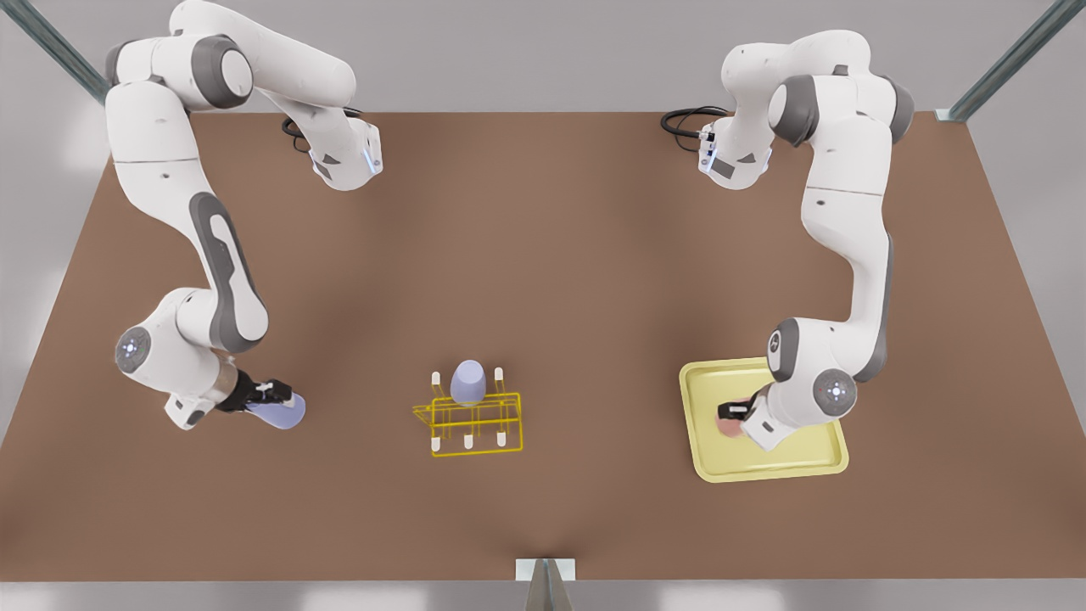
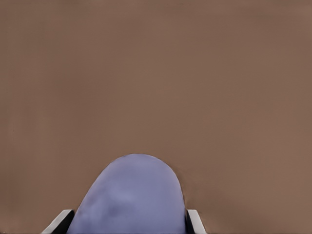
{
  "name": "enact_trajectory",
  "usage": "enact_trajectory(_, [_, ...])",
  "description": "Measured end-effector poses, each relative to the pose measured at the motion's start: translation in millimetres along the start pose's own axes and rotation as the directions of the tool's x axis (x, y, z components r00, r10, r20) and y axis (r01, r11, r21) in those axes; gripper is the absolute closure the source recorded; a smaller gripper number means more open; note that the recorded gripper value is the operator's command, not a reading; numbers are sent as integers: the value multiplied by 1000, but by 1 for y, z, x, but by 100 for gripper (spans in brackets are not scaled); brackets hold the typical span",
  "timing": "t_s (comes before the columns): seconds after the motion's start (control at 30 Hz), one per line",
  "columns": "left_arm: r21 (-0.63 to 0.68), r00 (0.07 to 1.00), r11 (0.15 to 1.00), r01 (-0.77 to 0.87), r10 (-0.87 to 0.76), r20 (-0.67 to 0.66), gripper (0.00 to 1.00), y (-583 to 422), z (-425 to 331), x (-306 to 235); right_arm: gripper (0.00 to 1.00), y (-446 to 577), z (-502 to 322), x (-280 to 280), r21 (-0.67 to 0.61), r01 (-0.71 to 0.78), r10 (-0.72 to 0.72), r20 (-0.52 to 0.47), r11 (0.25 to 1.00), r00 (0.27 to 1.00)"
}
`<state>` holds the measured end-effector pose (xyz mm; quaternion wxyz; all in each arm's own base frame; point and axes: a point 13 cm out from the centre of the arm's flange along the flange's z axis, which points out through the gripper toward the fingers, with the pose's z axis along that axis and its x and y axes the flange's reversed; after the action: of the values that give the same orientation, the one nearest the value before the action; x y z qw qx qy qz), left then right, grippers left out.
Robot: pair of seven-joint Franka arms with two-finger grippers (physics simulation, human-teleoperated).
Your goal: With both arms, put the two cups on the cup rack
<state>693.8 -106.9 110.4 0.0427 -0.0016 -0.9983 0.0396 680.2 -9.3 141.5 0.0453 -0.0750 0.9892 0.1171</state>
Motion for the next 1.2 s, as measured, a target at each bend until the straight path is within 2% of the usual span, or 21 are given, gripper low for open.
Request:
enact_trajectory(0.2, [63, 1000, 998, 30, -30, 1, 17, -48, -33, -10, 15, 129, -47, -80, -107, 60, -50, 93, 992, 994])
enact_trajectory(0.4, [166, 998, 985, 51, -54, 13, 18, -131, -78, -16, 15, 220, -32, -140, -272, 39, -17, 83, 962, 996])
enact_trajectory(0.67, [325, 990, 936, 132, -141, 3, 18, -217, -81, -33, 15, 287, -9, -125, -393, -79, 64, -53, 916, 997])
enact_trajectory(1.07, [560, 958, 806, 189, -278, 75, 18, -355, -104, -44, 14, 295, 13, -105, -376, -196, 142, -165, 906, 976])
enact_trajectory(1.1, [583, 955, 790, 190, -286, 76, 18, -367, -109, -43, 1, 296, 16, -103, -374, -202, 146, -173, 905, 974])
enact_trajectory(1.2, [627, 950, 753, 200, -306, 64, 18, -393, -116, -38, 0, 298, 19, -101, -370, -218, 158, -187, 903, 970])
